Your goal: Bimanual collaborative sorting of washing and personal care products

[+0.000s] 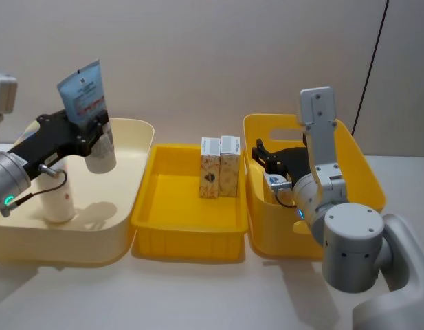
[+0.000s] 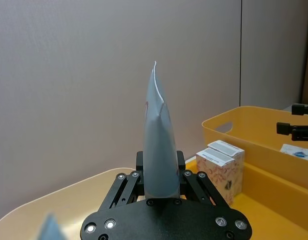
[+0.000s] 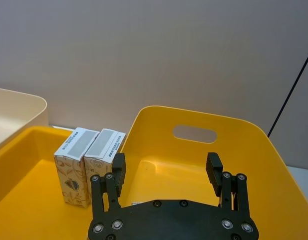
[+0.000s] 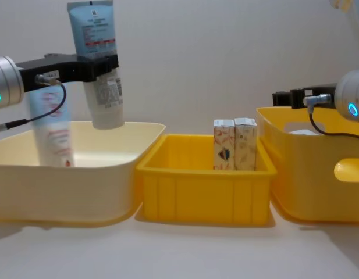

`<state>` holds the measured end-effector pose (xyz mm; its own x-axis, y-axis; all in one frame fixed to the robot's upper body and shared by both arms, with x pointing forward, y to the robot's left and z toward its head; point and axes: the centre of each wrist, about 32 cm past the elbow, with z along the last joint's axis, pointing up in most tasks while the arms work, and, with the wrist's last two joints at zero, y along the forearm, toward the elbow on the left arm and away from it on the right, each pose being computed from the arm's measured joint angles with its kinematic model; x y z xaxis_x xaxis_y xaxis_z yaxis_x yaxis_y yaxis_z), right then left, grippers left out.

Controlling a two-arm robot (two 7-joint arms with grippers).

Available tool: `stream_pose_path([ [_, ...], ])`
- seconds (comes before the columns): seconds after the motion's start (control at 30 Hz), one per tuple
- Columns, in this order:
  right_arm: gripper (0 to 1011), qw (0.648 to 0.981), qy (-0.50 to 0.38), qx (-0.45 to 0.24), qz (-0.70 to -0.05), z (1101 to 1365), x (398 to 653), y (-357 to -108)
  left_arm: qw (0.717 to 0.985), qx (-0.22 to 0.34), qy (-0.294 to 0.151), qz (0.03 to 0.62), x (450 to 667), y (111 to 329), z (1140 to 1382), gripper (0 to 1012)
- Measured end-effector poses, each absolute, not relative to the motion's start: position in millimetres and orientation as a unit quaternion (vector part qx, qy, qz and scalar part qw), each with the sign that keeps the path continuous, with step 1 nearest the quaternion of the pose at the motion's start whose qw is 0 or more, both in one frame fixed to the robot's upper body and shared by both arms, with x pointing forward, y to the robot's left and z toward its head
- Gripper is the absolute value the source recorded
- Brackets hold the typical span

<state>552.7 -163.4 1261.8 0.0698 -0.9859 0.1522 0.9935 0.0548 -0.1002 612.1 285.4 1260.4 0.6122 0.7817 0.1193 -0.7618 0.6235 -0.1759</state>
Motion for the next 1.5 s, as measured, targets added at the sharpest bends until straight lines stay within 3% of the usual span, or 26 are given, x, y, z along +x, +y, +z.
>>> stream_pose_path([
  [0.3, 1001, 0.726, -0.021, -0.089, -0.682, 1261.7, 552.7, -163.4, 0.9, -0.058, -0.098, 0.422, 604.0, 291.5, 1271.9, 310],
  [0.57, 1001, 0.726, -0.021, -0.089, -0.682, 1261.7, 552.7, -163.4, 0.906, -0.072, -0.124, 0.398, 610.6, 294.0, 1290.4, 310],
  [1.0, 1001, 0.74, -0.031, -0.085, -0.666, 1263.1, 552.1, -163.5, 0.923, -0.101, -0.157, 0.335, 644.4, 290.4, 1321.8, 308],
  [1.5, 1001, 0.798, -0.048, -0.031, -0.6, 1275.9, 542.8, -169.2, 0.941, -0.103, -0.155, 0.282, 674.6, 280.7, 1336.6, 310],
])
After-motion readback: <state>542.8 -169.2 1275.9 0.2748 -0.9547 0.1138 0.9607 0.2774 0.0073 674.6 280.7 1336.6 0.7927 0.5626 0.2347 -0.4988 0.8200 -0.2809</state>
